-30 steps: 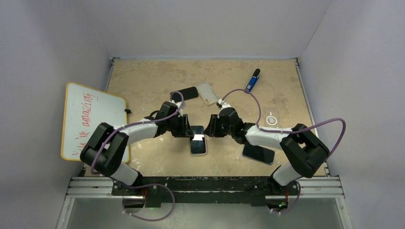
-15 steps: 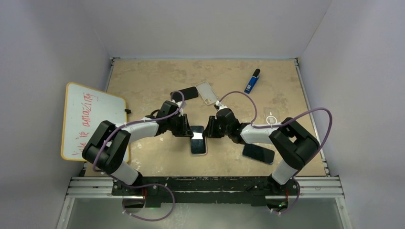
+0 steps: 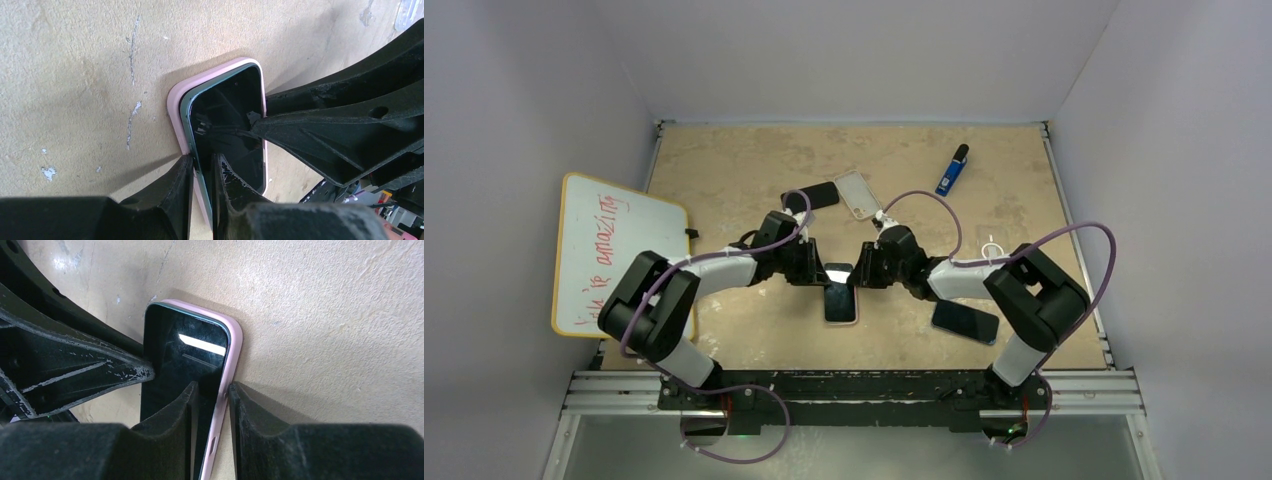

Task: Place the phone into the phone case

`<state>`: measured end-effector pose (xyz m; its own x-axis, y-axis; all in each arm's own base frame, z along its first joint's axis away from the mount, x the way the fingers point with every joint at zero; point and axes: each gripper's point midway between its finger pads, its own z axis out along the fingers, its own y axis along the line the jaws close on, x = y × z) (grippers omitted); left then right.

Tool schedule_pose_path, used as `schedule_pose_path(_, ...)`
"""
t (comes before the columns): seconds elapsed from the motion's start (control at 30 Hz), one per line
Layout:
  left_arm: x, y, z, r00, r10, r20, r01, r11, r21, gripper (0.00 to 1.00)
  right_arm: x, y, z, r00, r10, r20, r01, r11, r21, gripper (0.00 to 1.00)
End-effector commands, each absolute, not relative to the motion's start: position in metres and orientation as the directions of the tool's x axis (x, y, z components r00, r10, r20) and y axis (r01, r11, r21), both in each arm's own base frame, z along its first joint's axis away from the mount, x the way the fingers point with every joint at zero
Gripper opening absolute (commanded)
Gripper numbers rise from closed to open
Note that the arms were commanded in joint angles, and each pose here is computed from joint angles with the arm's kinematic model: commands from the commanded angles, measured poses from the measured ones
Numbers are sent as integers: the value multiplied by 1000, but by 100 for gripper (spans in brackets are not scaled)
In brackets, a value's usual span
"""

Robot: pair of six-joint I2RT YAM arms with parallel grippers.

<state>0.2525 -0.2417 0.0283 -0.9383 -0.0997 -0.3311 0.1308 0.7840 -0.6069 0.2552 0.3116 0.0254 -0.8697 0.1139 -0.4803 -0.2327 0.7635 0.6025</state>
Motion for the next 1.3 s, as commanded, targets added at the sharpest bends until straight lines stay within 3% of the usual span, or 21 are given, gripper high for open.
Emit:
schedule_pose_path(0.0, 255, -263, 39, -929, -71, -364, 201, 728, -655, 20, 261, 340, 54, -835, 120, -538, -342, 652, 677, 30)
schedule_pose_path(0.13, 257, -261, 43, -924, -70, -376, 205, 739, -641, 26, 262, 337, 53, -830, 120, -545, -339, 666, 664, 30)
schedule_pose_path(0.27, 255, -245, 44, -924, -63, -377, 178, 801, -571, 39, 264, 325, 50, -832, 129, -540, -307, 704, 640, 32)
schedule_pose_path(0.43, 248, -234, 51, -920, -82, -383, 157, 819, -552, 40, 253, 311, 44, -856, 125, -502, -262, 733, 628, 35)
schedule_pose_path(0.83, 225, -240, 44, -943, -103, -316, 130, 761, -636, 28, 226, 299, 38, -893, 119, -434, -221, 724, 653, 38)
schedule_pose_path(1.27, 215, -254, 34, -959, -123, -256, 105, 687, -720, 6, 213, 312, 34, -921, 130, -367, -201, 649, 734, 36)
